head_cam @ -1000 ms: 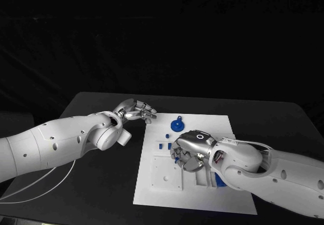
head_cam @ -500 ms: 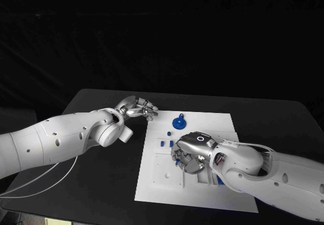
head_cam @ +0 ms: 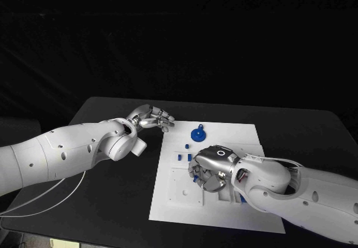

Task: Assemble the parts on the task board

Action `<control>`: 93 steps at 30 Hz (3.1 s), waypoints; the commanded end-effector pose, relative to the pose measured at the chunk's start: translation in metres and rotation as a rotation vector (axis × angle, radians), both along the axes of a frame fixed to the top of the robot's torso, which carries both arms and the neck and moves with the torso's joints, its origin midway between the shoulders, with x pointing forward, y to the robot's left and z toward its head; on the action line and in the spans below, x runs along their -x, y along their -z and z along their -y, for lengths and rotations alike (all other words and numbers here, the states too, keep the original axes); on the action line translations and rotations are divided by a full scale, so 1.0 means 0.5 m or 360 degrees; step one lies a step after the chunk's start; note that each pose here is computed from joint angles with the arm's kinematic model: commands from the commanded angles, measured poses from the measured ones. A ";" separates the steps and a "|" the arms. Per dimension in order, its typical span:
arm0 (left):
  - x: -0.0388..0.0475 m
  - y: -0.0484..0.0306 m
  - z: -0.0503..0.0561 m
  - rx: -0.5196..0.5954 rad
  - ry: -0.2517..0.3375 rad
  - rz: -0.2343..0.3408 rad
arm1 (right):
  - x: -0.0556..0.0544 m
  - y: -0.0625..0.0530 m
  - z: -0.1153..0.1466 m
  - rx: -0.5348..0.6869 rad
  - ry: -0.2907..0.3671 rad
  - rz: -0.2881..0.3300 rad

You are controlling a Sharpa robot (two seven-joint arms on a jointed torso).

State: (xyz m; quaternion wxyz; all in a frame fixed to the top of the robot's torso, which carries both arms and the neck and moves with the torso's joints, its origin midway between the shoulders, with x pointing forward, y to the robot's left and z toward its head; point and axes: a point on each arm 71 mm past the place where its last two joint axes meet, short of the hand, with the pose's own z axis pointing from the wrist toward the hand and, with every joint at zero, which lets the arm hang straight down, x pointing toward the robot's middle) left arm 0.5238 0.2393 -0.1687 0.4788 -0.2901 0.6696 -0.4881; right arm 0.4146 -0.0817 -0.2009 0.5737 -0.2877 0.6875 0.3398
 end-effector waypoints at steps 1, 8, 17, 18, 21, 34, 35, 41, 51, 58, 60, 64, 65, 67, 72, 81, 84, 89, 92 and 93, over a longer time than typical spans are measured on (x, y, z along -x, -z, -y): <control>0.000 -0.002 0.000 0.0003 0.0012 0.0011 | 0.002 0.005 0.001 0.0044 -0.0007 -0.0001; -0.001 -0.002 -0.002 0.0002 0.0007 0.0011 | 0.001 0.006 0.008 0.0052 0.0005 0.0006; -0.001 -0.002 -0.002 0.0001 0.0007 0.0010 | 0.000 0.006 0.009 0.0056 0.0007 0.0012; -0.001 -0.002 -0.002 0.0001 0.0007 0.0010 | 0.000 0.006 0.009 0.0057 0.0006 0.0012; -0.001 -0.002 -0.003 0.0001 0.0007 0.0009 | 0.001 0.006 0.007 0.0058 0.0002 0.0010; -0.001 -0.002 -0.003 0.0001 0.0005 0.0010 | 0.007 0.011 -0.009 0.0073 -0.0044 -0.0048; -0.001 -0.002 -0.003 0.0001 0.0005 0.0010 | 0.008 0.013 -0.011 0.0076 -0.0049 -0.0053; -0.001 -0.002 -0.003 0.0000 0.0004 0.0008 | 0.011 0.021 -0.011 0.0082 -0.0059 -0.0104; -0.001 -0.001 -0.003 -0.0002 0.0005 0.0000 | 0.003 0.019 -0.002 -0.0007 -0.0022 -0.0118; -0.001 -0.001 -0.003 -0.0003 0.0005 -0.0002 | 0.001 0.014 0.005 -0.0086 -0.0006 -0.0120; -0.001 -0.001 -0.004 -0.0003 0.0005 -0.0002 | 0.001 0.013 0.008 -0.0108 -0.0005 -0.0120; -0.001 -0.001 -0.005 -0.0004 0.0002 -0.0002 | 0.002 0.008 0.019 -0.0174 0.0013 -0.0150; -0.001 -0.001 -0.005 -0.0004 0.0002 -0.0002 | 0.003 0.008 0.024 -0.0179 0.0027 -0.0178; -0.001 -0.001 -0.005 -0.0004 0.0002 -0.0001 | 0.000 0.002 0.037 -0.0222 0.0086 -0.0281; -0.002 -0.001 -0.008 -0.0006 -0.0004 -0.0002 | -0.020 -0.057 0.061 -0.0344 0.0166 -0.0260; -0.004 0.000 -0.004 -0.0005 0.0003 -0.0001 | -0.074 -0.151 0.141 -0.0401 0.0332 -0.0403; -0.005 0.000 -0.003 -0.0005 0.0004 0.0000 | -0.086 -0.163 0.172 -0.0425 0.0394 -0.0447; -0.006 0.000 -0.008 -0.0009 -0.0007 0.0000 | -0.089 -0.158 0.202 -0.0255 0.0436 -0.0376; -0.007 0.000 -0.009 -0.0010 -0.0009 0.0000 | -0.087 -0.153 0.209 -0.0132 0.0444 -0.0328; -0.007 0.001 -0.008 -0.0009 -0.0008 0.0000 | -0.087 -0.151 0.213 -0.0118 0.0453 -0.0332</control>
